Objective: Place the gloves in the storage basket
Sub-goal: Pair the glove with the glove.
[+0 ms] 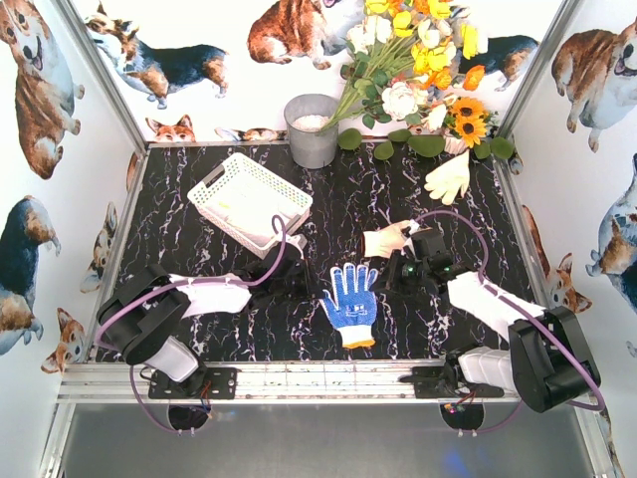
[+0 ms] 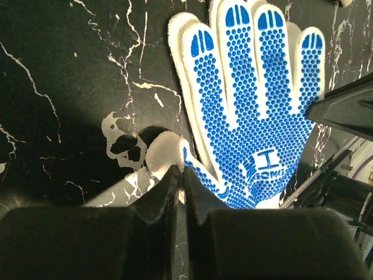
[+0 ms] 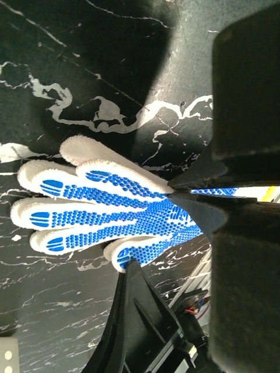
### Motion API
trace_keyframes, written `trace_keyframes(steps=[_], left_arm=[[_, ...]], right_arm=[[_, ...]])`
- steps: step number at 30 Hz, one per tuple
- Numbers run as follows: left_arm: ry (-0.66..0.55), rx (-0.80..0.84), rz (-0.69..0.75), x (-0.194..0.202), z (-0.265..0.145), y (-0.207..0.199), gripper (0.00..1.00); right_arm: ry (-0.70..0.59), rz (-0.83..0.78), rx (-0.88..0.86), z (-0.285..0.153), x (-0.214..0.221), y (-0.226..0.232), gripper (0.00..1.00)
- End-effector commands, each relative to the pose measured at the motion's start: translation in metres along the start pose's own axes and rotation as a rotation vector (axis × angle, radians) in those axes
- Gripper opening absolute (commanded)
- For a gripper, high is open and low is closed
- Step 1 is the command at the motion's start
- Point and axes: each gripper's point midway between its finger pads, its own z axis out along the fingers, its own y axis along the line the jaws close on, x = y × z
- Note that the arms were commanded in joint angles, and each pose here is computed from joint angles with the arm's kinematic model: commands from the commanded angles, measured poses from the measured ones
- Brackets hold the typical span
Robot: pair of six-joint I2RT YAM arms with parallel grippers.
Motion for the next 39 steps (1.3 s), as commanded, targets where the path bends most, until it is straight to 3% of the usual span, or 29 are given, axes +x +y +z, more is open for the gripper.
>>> trace_keyframes(steps=[1,25,32,39], left_arm=[[-0.029,-0.001,-0.002,-0.007,-0.001,0.000,0.00],[-0.091,-0.036,-0.020,-0.023,0.002,0.013,0.00],[-0.080,-0.029,-0.033,-0.025,0.004,0.017,0.00],[-0.076,-0.027,-0.035,-0.025,0.004,0.018,0.00]], right_arm=[[-0.081,-0.080,-0.066,-0.004,-0.031,0.025,0.00],[-0.087,-0.135,-0.060,0.011,-0.057,0.033,0.00],[-0.062,-0.140,-0.065,0.022,-0.059,0.031,0.16],[-0.058,-0.147,-0.074,0.026,-0.063,0.034,0.25]])
